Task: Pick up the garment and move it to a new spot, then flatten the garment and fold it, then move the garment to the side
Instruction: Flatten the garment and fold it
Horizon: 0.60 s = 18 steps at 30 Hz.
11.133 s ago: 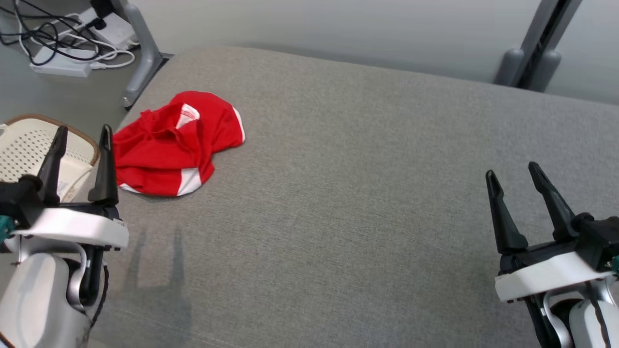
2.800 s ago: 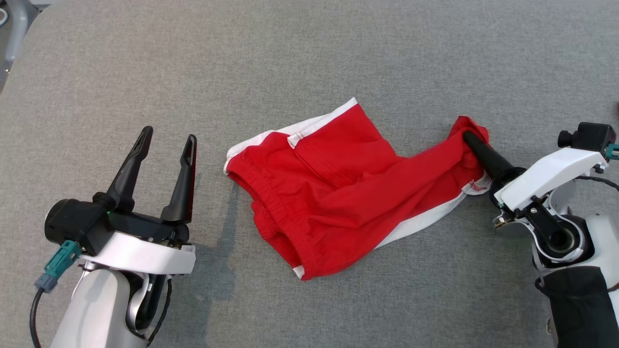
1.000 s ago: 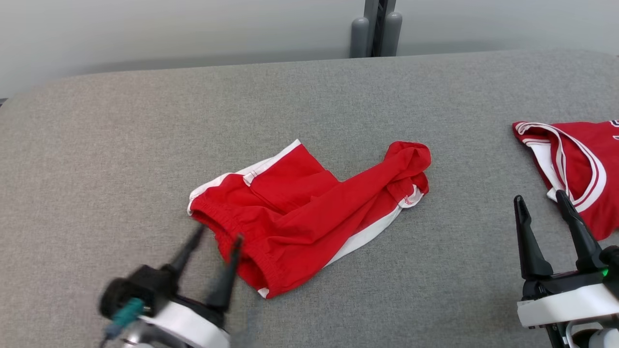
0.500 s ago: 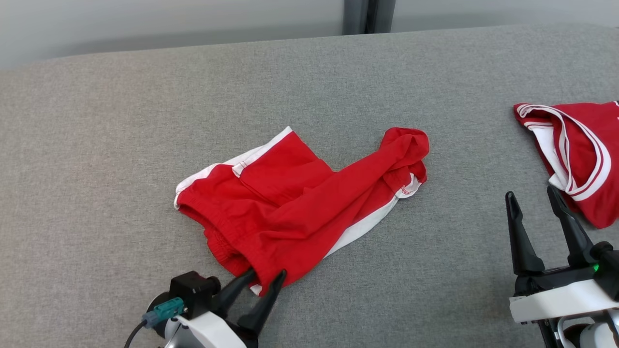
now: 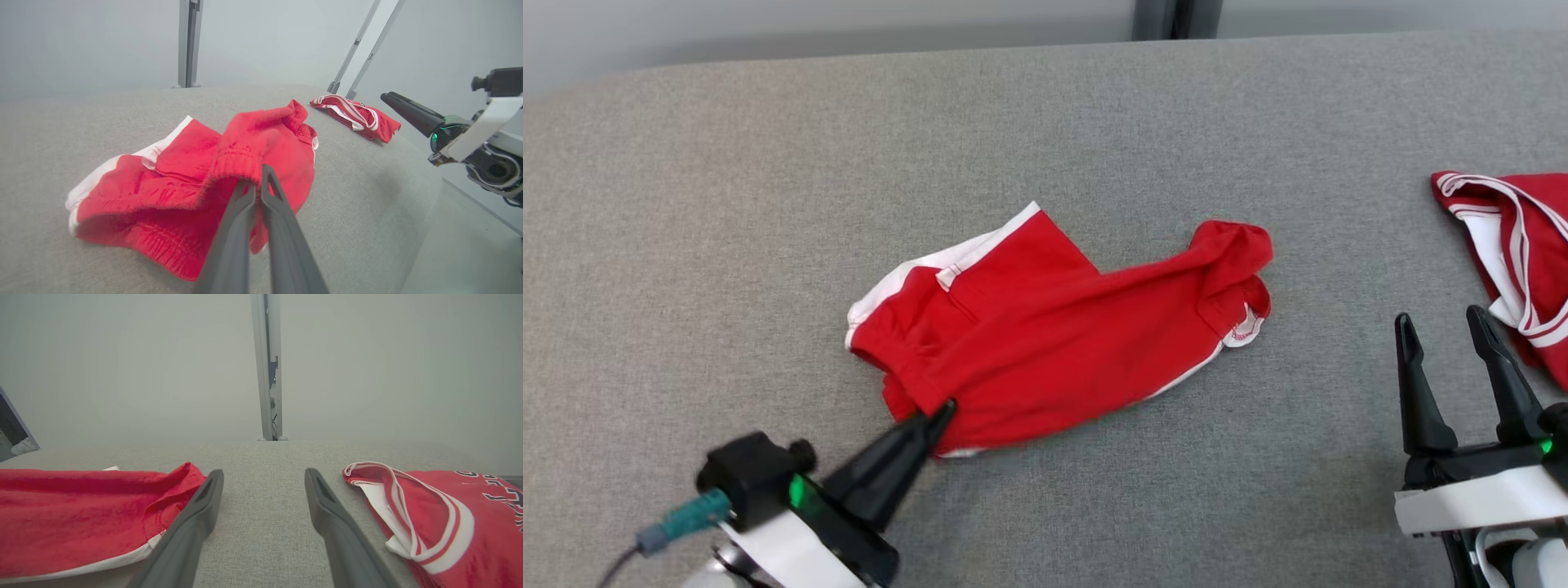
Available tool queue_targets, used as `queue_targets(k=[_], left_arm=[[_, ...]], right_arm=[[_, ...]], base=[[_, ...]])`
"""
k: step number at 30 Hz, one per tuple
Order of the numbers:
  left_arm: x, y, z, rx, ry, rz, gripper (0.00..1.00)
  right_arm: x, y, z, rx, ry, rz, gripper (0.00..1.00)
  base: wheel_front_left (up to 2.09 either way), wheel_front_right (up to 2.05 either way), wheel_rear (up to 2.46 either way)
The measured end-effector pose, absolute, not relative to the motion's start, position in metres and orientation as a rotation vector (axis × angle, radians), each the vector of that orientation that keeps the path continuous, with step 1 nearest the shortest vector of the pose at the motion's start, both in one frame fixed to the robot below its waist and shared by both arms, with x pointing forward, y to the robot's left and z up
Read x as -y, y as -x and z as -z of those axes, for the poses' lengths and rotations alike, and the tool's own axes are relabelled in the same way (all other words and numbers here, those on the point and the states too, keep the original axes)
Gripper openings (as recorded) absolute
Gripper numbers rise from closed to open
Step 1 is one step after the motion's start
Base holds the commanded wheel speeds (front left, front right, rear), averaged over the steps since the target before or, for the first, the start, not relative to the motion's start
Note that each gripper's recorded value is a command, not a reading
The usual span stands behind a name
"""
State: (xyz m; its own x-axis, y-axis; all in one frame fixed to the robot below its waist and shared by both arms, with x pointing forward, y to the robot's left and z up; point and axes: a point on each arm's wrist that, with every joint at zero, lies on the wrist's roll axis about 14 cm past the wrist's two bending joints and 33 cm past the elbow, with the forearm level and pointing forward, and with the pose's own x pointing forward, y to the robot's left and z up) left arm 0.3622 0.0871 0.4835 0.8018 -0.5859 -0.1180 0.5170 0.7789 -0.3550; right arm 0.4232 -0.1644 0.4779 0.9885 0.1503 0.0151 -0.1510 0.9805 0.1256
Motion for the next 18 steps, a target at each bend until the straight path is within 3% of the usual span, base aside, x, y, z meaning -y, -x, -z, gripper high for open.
queue_targets(k=[14, 15, 16, 17, 18], left_arm=[[-0.122, -0.437, -0.423, -0.318, 0.299, 0.427, 0.0], [-0.121, -0.441, -0.413, -0.344, 0.292, 0.422, 0.04], [-0.121, -0.442, -0.409, -0.348, 0.29, 0.416, 0.41], [-0.121, -0.443, -0.406, -0.354, 0.283, 0.414, 0.94], [-0.123, -0.443, -0.402, -0.36, 0.27, 0.408, 1.0]], right_arm=[[0.168, -0.428, -0.47, -0.019, -0.135, -0.139, 1.0], [0.171, -0.427, -0.467, -0.028, -0.134, -0.129, 1.0], [0.172, -0.426, -0.466, -0.033, -0.134, -0.124, 1.0], [0.173, -0.426, -0.465, -0.036, -0.133, -0.122, 1.0], [0.173, -0.426, -0.464, -0.038, -0.134, -0.121, 1.0]], base=[[0.0, 0.0, 0.0], [0.0, 0.0, 0.0], [0.0, 0.0, 0.0], [0.0, 0.0, 0.0], [0.0, 0.0, 0.0]])
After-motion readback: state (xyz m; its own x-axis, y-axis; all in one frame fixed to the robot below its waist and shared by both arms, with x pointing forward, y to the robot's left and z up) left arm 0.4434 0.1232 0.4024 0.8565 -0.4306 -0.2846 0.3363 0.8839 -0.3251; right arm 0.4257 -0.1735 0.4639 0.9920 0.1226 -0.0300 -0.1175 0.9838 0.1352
